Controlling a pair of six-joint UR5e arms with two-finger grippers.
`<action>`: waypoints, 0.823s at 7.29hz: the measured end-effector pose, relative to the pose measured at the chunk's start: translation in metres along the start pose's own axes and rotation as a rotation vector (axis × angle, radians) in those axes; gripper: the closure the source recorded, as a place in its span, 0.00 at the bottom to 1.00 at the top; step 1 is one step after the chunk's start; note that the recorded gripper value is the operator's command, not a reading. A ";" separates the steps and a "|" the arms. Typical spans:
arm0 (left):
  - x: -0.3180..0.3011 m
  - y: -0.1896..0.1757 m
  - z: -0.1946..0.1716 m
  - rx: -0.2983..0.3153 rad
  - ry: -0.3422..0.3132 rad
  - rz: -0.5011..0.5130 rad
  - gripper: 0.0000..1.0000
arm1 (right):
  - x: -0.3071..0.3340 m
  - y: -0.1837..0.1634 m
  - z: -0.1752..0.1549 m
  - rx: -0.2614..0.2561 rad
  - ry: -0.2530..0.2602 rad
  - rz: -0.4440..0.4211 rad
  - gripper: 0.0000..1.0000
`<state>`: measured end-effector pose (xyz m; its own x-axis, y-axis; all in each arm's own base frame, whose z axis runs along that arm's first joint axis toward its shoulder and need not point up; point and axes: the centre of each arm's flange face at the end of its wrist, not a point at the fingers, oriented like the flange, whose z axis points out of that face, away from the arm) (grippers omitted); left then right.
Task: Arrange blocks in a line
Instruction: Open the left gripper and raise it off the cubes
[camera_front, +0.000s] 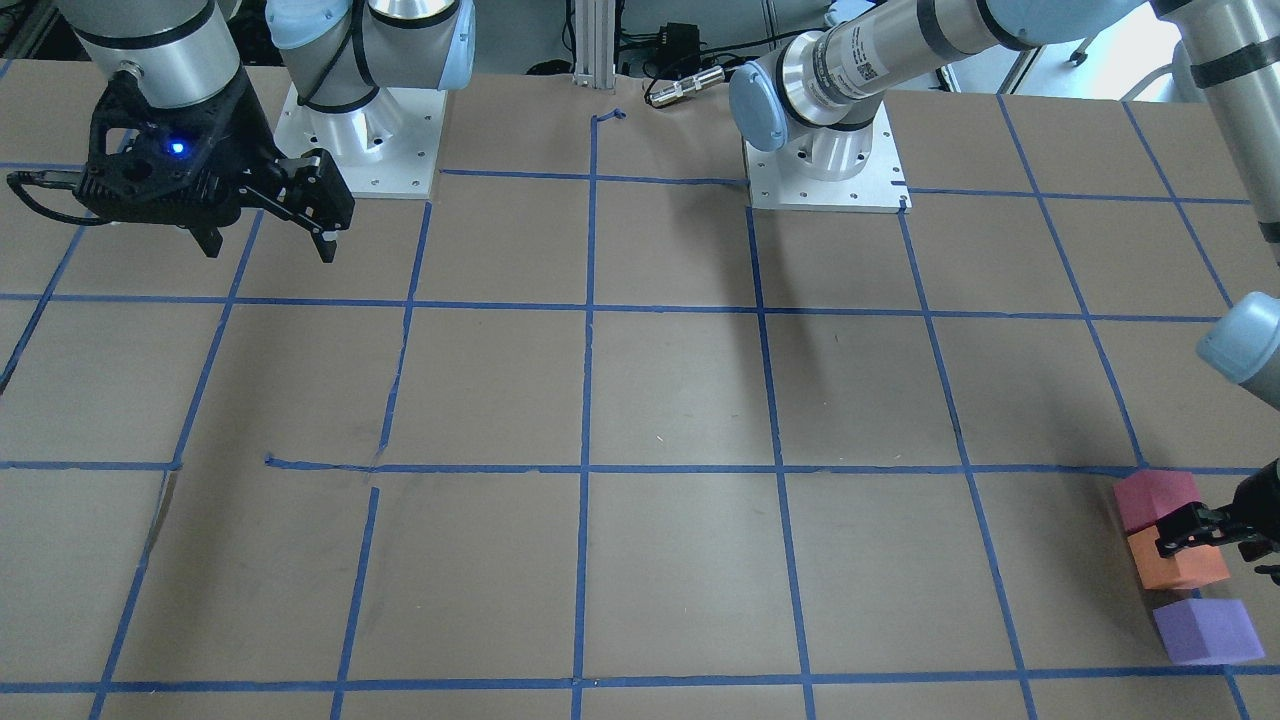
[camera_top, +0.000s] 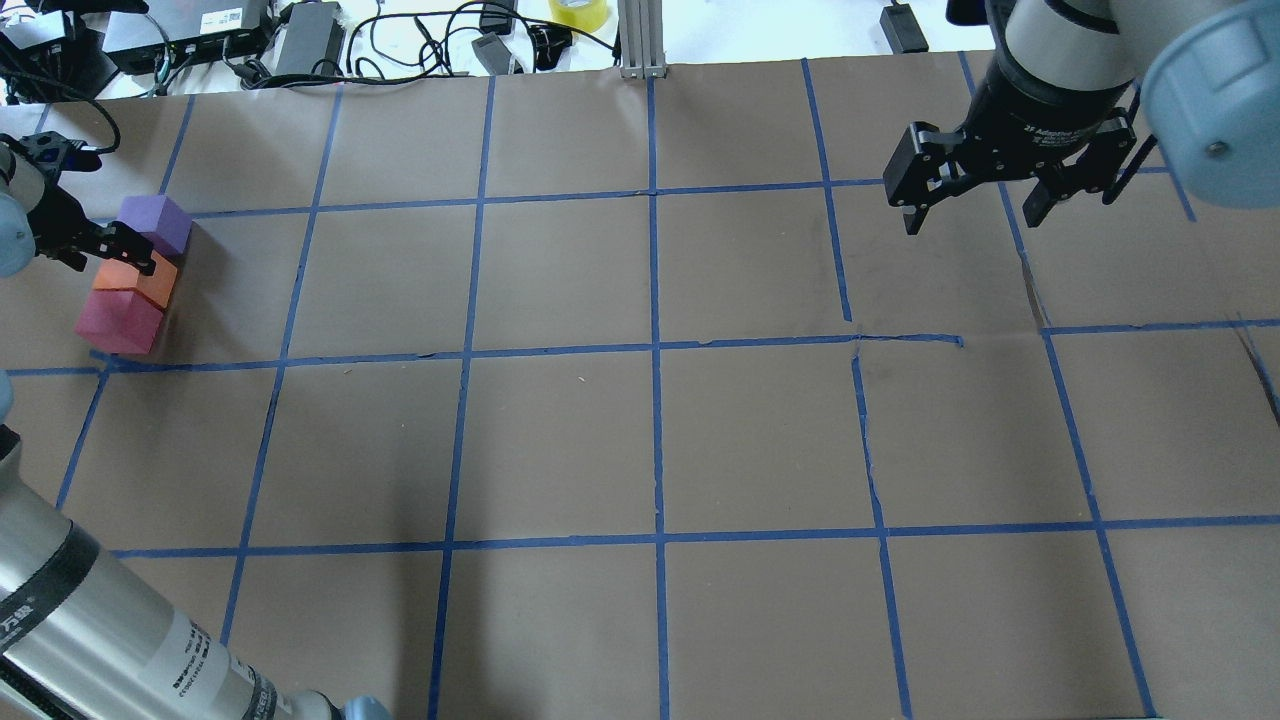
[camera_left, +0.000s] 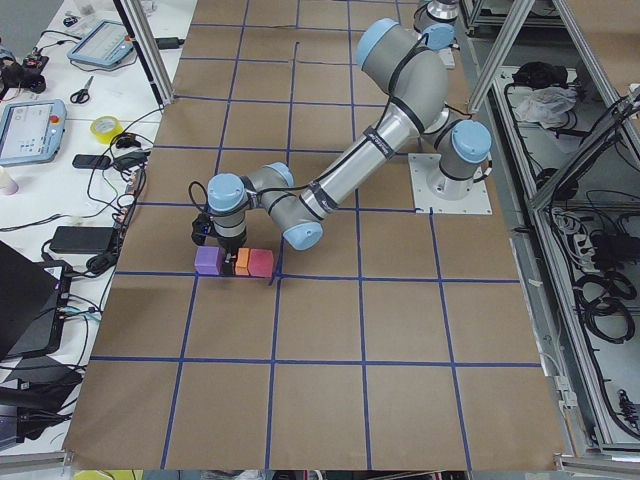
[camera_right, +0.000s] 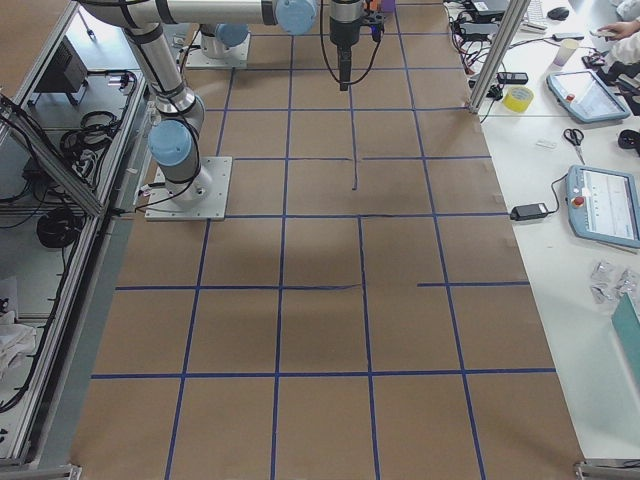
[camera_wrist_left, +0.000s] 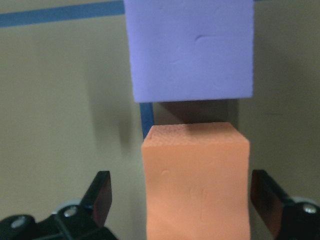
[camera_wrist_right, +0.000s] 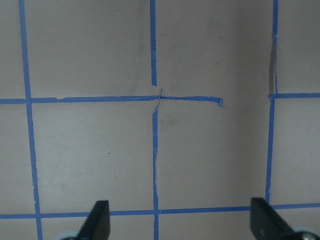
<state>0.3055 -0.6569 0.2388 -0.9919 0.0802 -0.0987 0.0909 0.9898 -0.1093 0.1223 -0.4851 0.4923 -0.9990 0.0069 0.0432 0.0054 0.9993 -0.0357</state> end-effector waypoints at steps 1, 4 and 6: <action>0.004 0.000 -0.025 0.004 0.001 0.006 0.00 | 0.000 0.000 0.000 0.000 0.000 0.000 0.00; 0.045 0.022 -0.146 -0.031 0.066 0.022 0.00 | 0.001 0.000 -0.001 0.002 0.000 0.001 0.00; 0.079 0.055 -0.235 -0.041 0.077 0.041 0.00 | 0.001 0.000 -0.001 0.003 0.001 0.001 0.00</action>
<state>0.2110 -0.5689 0.4571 -0.9914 0.1283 -0.0253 0.1297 0.9894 -0.0658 0.1217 -0.4853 0.4929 -0.9990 0.0079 0.0446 0.0062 0.9992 -0.0383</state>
